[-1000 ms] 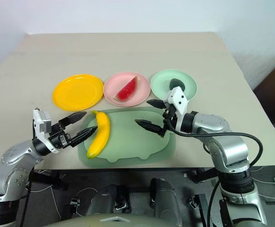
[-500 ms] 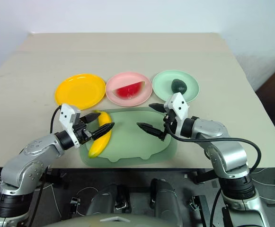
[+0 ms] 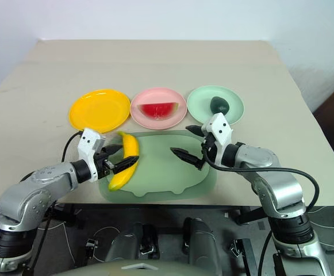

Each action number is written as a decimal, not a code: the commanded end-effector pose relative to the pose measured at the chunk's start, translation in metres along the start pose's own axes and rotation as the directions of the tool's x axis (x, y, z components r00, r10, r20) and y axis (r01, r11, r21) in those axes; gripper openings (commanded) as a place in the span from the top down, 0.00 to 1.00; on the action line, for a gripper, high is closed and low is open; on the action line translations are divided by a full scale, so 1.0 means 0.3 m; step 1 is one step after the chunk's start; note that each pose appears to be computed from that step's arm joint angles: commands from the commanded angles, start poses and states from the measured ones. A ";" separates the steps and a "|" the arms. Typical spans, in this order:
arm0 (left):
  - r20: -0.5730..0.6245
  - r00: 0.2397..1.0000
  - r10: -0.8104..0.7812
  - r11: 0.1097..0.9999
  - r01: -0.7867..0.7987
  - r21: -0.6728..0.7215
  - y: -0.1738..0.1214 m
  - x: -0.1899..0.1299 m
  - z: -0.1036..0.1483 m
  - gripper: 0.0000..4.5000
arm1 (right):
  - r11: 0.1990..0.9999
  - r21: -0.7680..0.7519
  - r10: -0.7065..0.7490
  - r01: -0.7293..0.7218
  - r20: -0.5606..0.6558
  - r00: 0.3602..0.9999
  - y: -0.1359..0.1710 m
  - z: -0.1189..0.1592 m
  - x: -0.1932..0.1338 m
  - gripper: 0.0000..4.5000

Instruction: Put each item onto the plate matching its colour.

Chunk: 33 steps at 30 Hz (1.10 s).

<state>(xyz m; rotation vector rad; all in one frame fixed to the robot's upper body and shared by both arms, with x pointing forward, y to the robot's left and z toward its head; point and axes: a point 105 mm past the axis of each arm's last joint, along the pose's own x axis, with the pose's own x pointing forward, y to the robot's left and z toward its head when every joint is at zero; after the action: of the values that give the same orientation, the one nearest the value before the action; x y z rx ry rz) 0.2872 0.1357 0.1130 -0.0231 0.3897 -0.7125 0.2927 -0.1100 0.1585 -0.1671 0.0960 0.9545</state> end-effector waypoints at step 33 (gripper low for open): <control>0.287 0.905 0.315 0.949 -0.293 -0.118 0.331 -0.113 0.456 0.54 | 1.000 0.004 -0.013 0.013 0.060 0.998 0.000 0.043 0.010 0.00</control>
<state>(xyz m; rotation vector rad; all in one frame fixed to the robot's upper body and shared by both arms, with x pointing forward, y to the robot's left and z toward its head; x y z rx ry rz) 0.3702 0.2087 0.2255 -0.1071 0.1659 -0.4102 0.2958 -0.1092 0.1616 -0.1360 0.0804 0.9291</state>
